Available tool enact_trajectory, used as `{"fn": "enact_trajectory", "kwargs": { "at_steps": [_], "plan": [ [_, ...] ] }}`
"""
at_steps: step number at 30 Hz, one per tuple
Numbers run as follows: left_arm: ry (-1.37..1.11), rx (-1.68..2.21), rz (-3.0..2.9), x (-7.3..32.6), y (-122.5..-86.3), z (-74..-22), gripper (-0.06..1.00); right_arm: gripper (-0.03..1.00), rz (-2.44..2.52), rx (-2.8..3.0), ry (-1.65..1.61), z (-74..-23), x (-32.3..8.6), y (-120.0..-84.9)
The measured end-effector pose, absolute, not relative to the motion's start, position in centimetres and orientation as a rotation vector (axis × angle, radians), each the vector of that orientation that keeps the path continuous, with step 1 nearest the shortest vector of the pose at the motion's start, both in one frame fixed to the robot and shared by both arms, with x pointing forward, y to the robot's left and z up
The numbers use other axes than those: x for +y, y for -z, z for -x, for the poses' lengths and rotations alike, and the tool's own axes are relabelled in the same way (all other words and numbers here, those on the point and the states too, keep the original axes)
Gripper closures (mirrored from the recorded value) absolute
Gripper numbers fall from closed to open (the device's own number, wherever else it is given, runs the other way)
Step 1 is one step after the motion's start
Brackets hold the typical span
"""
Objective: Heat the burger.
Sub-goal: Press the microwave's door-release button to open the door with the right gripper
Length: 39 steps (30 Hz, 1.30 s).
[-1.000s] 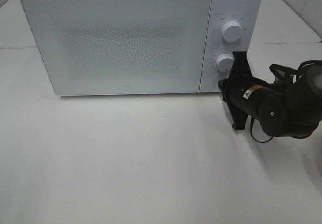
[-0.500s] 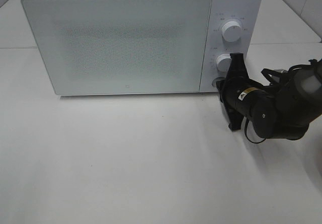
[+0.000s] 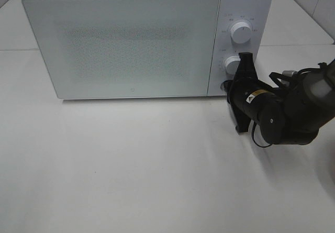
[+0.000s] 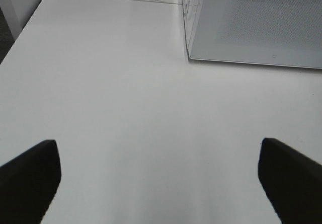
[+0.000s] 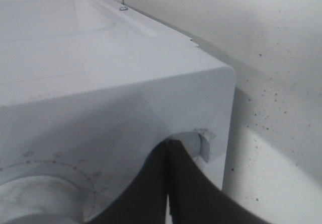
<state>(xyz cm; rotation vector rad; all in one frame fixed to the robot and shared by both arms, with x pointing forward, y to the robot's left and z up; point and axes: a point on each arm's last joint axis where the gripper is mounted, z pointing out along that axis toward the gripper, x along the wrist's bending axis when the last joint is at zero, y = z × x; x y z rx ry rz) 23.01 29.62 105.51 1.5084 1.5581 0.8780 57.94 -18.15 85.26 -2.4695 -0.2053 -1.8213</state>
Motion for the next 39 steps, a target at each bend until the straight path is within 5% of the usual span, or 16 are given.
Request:
{"fn": "enact_trajectory", "kwargs": {
  "at_steps": [39],
  "plan": [
    [-0.878,1.558,-1.508,29.6,-105.5,-23.0,-0.05,0.96,2.469,-0.354,1.676,-56.7,-17.9,-87.6]
  ]
}}
